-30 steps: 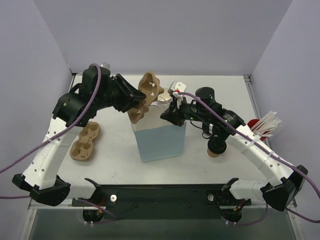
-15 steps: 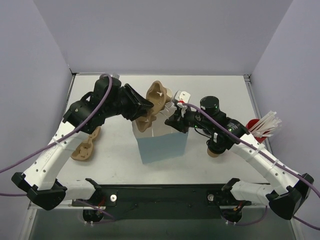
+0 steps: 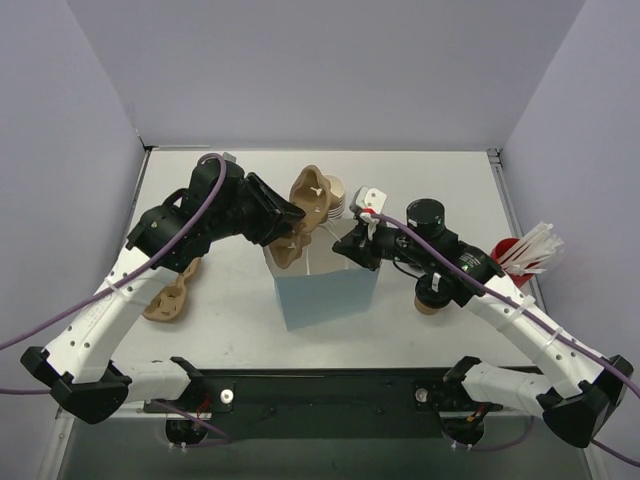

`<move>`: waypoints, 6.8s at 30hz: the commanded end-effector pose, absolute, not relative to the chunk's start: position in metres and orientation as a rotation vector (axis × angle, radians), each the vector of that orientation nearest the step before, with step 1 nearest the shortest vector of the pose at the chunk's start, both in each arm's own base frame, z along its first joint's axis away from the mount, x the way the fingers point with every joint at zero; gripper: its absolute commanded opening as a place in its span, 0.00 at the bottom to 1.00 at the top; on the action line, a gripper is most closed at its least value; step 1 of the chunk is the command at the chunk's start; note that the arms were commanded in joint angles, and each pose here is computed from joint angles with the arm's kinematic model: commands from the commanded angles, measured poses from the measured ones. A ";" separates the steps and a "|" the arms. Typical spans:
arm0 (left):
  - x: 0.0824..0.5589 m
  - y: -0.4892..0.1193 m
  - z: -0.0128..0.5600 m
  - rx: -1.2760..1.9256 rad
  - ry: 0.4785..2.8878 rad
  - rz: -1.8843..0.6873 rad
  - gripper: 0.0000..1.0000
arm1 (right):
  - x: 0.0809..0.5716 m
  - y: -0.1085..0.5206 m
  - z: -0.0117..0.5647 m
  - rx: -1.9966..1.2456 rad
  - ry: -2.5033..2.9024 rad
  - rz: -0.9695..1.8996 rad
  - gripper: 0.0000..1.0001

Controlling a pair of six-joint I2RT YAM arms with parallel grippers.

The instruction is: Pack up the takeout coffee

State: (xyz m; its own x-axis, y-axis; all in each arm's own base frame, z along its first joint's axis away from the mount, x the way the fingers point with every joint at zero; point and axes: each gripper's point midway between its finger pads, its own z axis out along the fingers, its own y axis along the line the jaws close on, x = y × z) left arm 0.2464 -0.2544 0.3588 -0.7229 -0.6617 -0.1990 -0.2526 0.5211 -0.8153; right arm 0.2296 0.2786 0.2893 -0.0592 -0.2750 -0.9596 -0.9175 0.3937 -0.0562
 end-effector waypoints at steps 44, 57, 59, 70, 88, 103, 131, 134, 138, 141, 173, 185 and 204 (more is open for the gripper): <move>0.232 -0.277 0.353 -0.415 2.347 -1.089 0.34 | 0.234 0.227 0.368 -0.861 1.445 0.631 0.45; 0.233 -0.272 0.344 -0.406 2.375 -1.031 0.34 | 0.244 0.247 0.336 -1.035 1.273 0.669 0.49; 0.234 -0.273 0.346 -0.406 2.373 -1.031 0.34 | 0.240 0.253 0.333 -1.058 1.248 0.715 0.49; 0.236 -0.271 0.346 -0.402 2.374 -1.020 0.34 | 0.234 0.269 0.310 -1.120 1.184 0.804 0.55; 0.236 -0.273 0.350 -0.407 2.363 -1.050 0.34 | 0.254 0.281 0.297 -1.154 1.210 0.668 0.53; 0.233 -0.263 0.337 -0.386 2.399 -0.962 0.34 | 0.313 0.257 0.325 -0.886 1.328 0.448 0.12; 0.246 -0.246 0.323 -0.236 2.510 -0.588 0.34 | 0.308 0.256 0.340 -0.775 1.433 0.491 0.00; 0.246 -0.246 0.326 -0.214 2.512 -0.560 0.34 | 0.305 0.257 0.337 -0.763 1.469 0.486 0.00; 0.245 -0.244 0.326 -0.190 2.507 -0.545 0.34 | 0.314 0.248 0.327 -0.691 1.587 0.450 0.00; 0.245 -0.243 0.326 -0.166 2.507 -0.537 0.34 | 0.320 0.246 0.331 -0.646 1.633 0.441 0.00; 0.242 -0.228 0.302 -0.033 2.581 -0.287 0.34 | 0.332 0.256 0.340 -0.546 1.780 0.520 0.00; 0.240 -0.228 0.286 0.038 2.628 -0.128 0.34 | 0.323 0.259 0.330 -0.563 1.805 0.523 0.00; 0.226 -0.220 0.272 0.105 2.668 -0.025 0.34 | 0.333 0.244 0.323 -0.472 1.893 0.430 0.00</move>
State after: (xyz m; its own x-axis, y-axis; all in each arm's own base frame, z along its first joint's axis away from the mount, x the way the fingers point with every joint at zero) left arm 0.2626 -0.2681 0.2823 -0.8314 -0.0222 -0.5552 0.0858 0.9821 -0.1677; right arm 0.3276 0.2513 0.3066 -0.3400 -0.1566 -0.9273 -0.5590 0.8266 0.0654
